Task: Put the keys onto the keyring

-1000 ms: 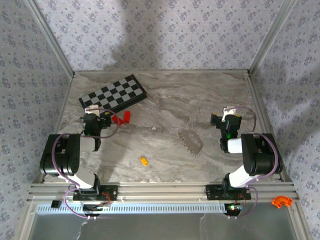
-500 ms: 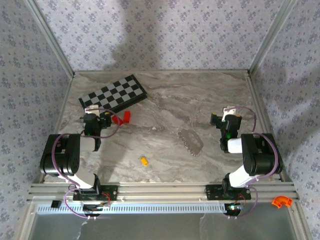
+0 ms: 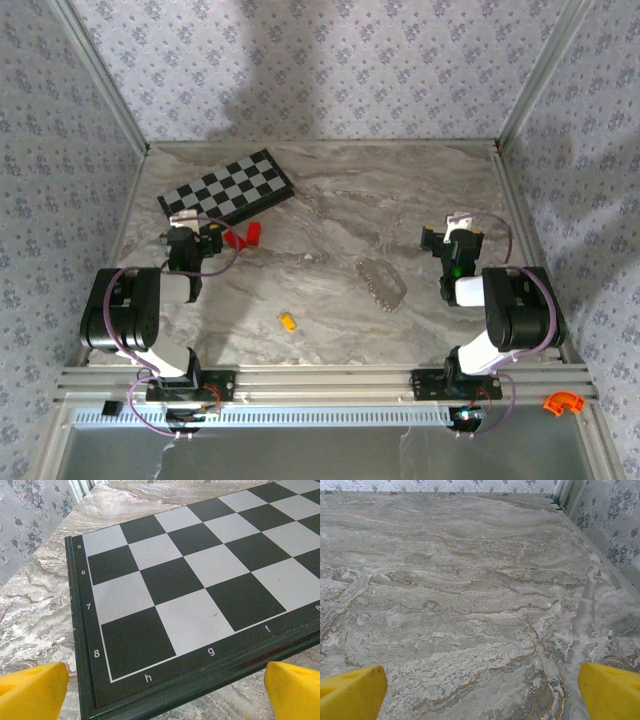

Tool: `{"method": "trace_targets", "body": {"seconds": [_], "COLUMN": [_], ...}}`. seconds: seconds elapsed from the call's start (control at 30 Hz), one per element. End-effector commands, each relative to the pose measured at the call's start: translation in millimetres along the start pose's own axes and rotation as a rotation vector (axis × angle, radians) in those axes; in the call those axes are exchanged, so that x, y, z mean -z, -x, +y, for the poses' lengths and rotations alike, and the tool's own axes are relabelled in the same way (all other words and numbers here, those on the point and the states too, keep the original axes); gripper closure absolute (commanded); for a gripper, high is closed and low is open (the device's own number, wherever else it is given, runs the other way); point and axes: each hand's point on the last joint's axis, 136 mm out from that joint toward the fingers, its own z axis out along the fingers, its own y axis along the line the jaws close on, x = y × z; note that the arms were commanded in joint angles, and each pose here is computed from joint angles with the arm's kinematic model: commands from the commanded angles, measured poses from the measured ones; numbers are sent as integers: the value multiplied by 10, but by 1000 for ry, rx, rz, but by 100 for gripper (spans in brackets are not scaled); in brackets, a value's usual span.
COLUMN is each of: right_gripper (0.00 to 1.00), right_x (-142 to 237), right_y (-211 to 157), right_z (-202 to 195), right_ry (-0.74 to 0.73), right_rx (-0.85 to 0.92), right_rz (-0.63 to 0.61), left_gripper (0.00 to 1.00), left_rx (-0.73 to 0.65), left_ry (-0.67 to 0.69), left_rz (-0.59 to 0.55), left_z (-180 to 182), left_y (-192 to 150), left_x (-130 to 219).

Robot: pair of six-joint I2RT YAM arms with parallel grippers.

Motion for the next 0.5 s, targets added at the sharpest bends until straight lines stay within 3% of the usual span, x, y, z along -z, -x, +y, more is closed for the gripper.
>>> {"method": "trace_targets", "body": {"seconds": [0.0,0.47], "right_gripper": [0,0], "right_x": [-23,-24], "right_y": [79,82], "right_z": [-8,-3], "right_ry": [4,5], "right_rx": [-18,-17], "right_rz": [-13,-14], "left_gripper": [0,0], "left_rx": [20,21], "left_ry": [-12,-13], "left_rz": [-35,-36], "left_z": [-17,-20], "left_y": [113,115], "left_x": [-2,-2]}}
